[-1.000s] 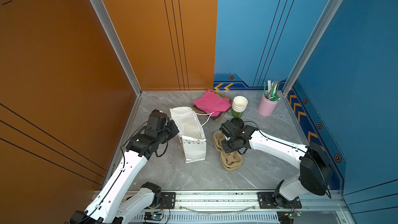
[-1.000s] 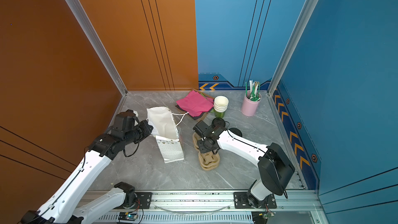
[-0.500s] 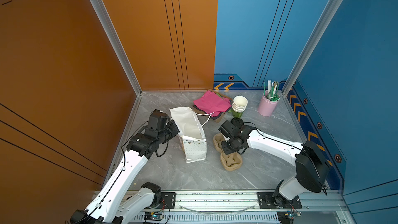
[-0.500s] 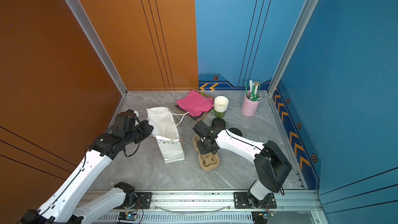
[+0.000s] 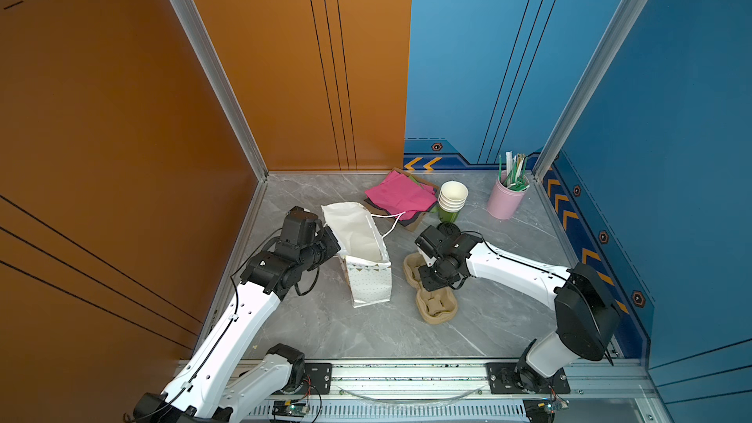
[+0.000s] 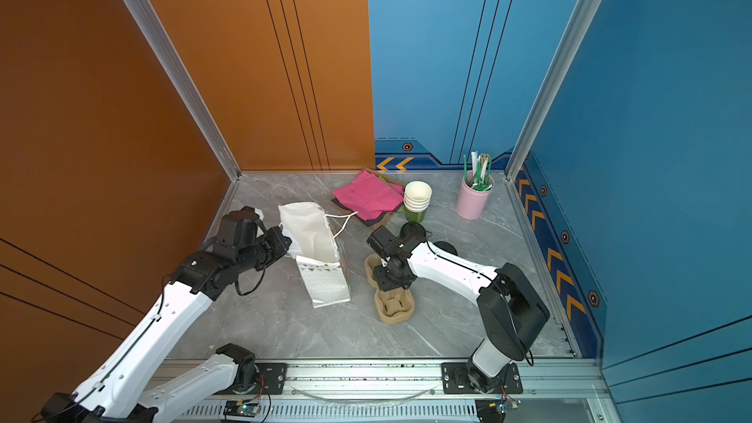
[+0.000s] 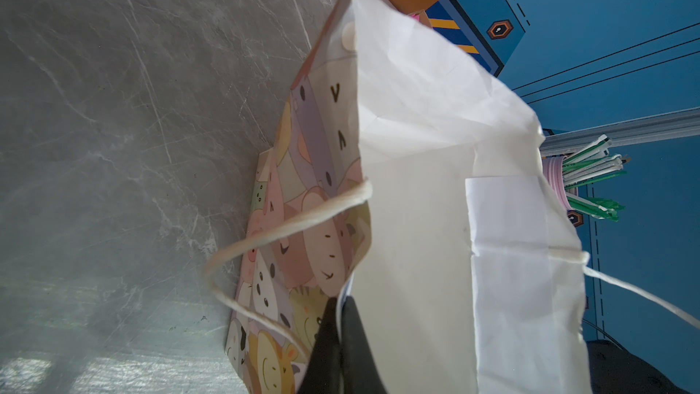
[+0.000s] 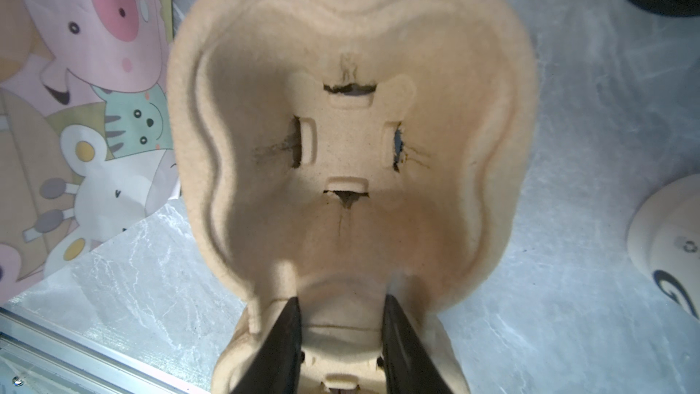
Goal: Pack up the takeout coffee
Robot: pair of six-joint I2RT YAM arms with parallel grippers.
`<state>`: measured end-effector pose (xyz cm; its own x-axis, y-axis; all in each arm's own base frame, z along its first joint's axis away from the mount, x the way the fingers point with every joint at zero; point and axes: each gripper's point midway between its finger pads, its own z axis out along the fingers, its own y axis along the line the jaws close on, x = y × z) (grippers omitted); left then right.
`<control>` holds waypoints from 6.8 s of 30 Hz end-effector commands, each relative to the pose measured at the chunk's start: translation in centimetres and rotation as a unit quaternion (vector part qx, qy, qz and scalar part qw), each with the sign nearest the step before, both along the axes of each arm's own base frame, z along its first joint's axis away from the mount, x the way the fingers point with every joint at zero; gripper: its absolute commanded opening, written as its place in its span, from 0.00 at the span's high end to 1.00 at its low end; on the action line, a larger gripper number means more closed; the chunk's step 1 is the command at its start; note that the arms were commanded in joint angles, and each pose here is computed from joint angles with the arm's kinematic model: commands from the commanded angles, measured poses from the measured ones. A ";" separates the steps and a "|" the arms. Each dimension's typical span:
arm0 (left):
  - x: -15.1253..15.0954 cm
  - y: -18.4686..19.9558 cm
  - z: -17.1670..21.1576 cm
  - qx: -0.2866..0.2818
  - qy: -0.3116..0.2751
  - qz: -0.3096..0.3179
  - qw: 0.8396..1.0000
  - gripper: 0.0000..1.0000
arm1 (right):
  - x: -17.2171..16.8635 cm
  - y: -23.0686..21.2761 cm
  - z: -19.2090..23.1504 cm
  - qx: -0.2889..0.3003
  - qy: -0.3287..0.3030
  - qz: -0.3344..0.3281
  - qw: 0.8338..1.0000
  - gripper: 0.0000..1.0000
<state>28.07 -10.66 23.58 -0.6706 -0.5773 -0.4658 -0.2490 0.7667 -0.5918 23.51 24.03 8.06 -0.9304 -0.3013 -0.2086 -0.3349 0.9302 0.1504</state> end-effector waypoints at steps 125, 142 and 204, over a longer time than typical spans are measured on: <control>-12.2 -14.5 -0.7 0.055 -0.078 -0.333 0.938 0.24 | -3.2 -1.0 6.4 0.027 -0.118 0.129 0.984 0.36; -10.9 -13.3 -0.8 0.030 -0.080 -0.309 0.947 0.26 | -11.2 -0.8 4.9 -0.034 -0.192 0.450 0.872 0.40; -10.5 -13.3 -1.9 0.021 -0.070 -0.301 0.951 0.25 | -9.5 0.1 1.5 0.006 -0.138 0.396 0.908 0.92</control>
